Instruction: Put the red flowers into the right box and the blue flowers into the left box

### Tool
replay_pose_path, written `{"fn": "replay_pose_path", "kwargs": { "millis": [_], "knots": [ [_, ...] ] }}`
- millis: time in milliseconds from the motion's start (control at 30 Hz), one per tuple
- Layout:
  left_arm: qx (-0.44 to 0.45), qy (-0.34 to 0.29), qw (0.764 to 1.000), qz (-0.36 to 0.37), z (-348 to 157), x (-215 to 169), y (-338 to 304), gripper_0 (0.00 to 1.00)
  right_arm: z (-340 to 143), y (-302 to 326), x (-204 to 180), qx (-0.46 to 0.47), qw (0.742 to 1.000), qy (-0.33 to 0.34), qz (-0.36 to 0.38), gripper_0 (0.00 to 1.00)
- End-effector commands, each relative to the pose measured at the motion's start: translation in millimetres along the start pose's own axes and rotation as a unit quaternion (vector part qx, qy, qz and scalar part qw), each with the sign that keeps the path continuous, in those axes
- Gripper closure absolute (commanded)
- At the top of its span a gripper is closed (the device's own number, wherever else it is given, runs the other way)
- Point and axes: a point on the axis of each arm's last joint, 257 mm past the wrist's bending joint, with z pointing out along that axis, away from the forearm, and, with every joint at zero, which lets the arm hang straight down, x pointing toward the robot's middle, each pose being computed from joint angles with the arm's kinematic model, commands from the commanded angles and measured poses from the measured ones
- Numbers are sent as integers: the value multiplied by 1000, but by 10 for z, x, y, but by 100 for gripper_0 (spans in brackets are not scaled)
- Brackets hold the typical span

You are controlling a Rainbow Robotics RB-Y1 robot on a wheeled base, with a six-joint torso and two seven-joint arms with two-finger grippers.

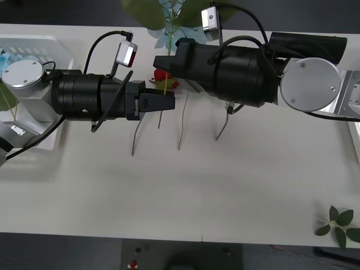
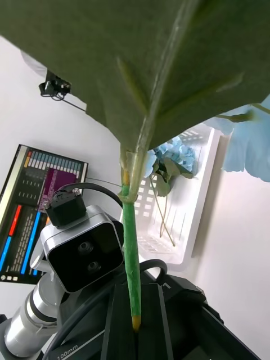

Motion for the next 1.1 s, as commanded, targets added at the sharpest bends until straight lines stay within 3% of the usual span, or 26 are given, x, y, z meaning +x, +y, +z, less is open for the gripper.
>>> {"fn": "replay_pose_path", "kwargs": {
  "millis": [33, 67, 100, 133, 167, 733, 800, 833, 867, 1100],
  "knots": [
    [14, 0, 999, 44, 39, -152, -151, 14, 96, 244, -30, -20, 1000, 2, 5, 100],
    [13, -1, 999, 43, 37, -154, -148, 25, 96, 244, -30, -20, 1000, 2, 5, 100],
    [14, 0, 999, 45, 39, -155, -151, 74, 96, 244, -30, -20, 1000, 2, 5, 100],
    [14, 0, 999, 45, 39, -149, -154, 96, 96, 244, -30, -20, 1000, 2, 5, 100],
    [13, 0, 999, 45, 29, -156, -146, 100, 96, 244, -30, -20, 1000, 2, 5, 100],
    [11, 1, 999, 45, 18, -158, -142, 100, 96, 244, -30, -20, 1000, 2, 5, 100],
    [11, 0, 999, 46, 15, -164, -143, 100, 96, 244, -30, -20, 1000, 2, 5, 56],
    [12, 0, 999, 46, 15, -167, -145, 100, 96, 244, -30, -20, 1000, 2, 5, 22],
    [13, 0, 999, 46, 20, -175, -156, 100, 96, 244, -30, -20, 1000, 2, 5, 2],
    [13, -1, 999, 46, 17, -177, -152, 100, 96, 244, -30, -20, 1000, 2, 5, 0]
  ]
}}
